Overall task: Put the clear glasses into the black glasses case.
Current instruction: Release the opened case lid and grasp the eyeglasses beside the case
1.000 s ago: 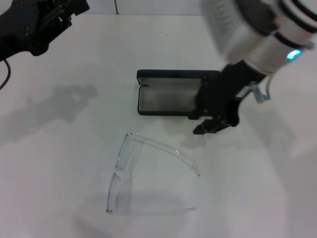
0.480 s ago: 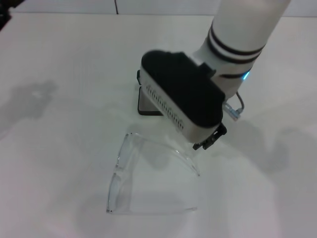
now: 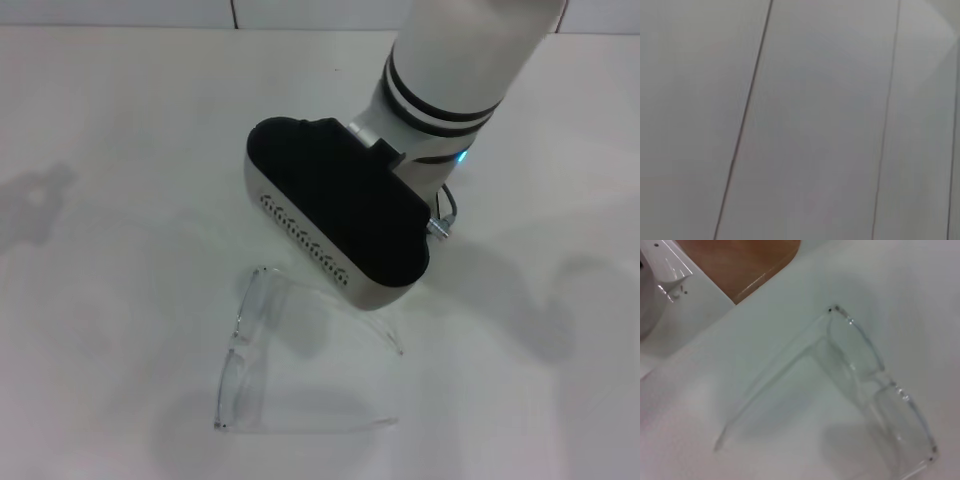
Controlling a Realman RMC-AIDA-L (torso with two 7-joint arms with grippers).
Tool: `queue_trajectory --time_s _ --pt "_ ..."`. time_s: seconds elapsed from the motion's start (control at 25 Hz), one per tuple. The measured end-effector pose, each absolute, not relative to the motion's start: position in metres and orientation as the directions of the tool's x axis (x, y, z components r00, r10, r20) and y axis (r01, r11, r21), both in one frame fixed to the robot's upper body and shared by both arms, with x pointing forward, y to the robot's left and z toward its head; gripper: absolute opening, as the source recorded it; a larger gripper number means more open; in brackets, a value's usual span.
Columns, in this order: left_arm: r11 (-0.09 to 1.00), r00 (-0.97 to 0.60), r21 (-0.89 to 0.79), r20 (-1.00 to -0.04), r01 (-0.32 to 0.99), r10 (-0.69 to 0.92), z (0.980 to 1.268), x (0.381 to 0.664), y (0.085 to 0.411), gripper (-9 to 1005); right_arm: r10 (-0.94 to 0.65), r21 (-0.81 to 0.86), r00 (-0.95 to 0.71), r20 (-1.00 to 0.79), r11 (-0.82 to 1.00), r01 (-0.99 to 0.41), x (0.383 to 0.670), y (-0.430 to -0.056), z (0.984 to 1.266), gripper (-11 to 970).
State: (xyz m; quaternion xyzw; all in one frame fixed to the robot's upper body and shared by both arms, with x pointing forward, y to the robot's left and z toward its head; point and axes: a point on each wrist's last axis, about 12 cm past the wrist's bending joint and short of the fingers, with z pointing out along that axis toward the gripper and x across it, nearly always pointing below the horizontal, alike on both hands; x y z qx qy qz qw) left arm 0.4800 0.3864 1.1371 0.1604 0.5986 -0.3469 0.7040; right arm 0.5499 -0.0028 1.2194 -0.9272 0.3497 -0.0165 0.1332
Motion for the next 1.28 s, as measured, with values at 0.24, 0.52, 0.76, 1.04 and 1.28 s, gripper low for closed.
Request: queue_trajectory --time_s 0.24,0.52,0.76,1.04,1.28 --pt "0.725 -0.002 -0.231 -0.953 0.650 -0.302 1.122 0.473 0.387 128 -0.557 -0.296 0.830 -0.029 -0.788 -0.540 0.538 0.009 1.217 479" --pt "0.744 -0.029 -0.243 -0.957 0.623 -0.288 1.111 0.464 0.390 128 -0.430 -0.367 0.902 0.047 -0.847 -0.384 0.526 0.022 1.203 482" --pt "0.756 -0.041 -0.254 -0.956 0.604 -0.289 1.105 0.455 0.394 129 -0.322 -0.441 0.944 0.070 -0.859 -0.260 0.514 0.018 1.196 498" --pt "0.756 -0.048 -0.267 -0.953 0.597 -0.299 1.101 0.452 0.393 129 -0.291 -0.457 0.954 0.077 -0.860 -0.226 0.512 0.022 1.198 547" --pt "0.760 -0.043 -0.264 -0.954 0.594 -0.298 1.098 0.451 0.392 129 -0.272 -0.433 0.960 0.070 -0.875 -0.217 0.512 0.025 1.195 543"
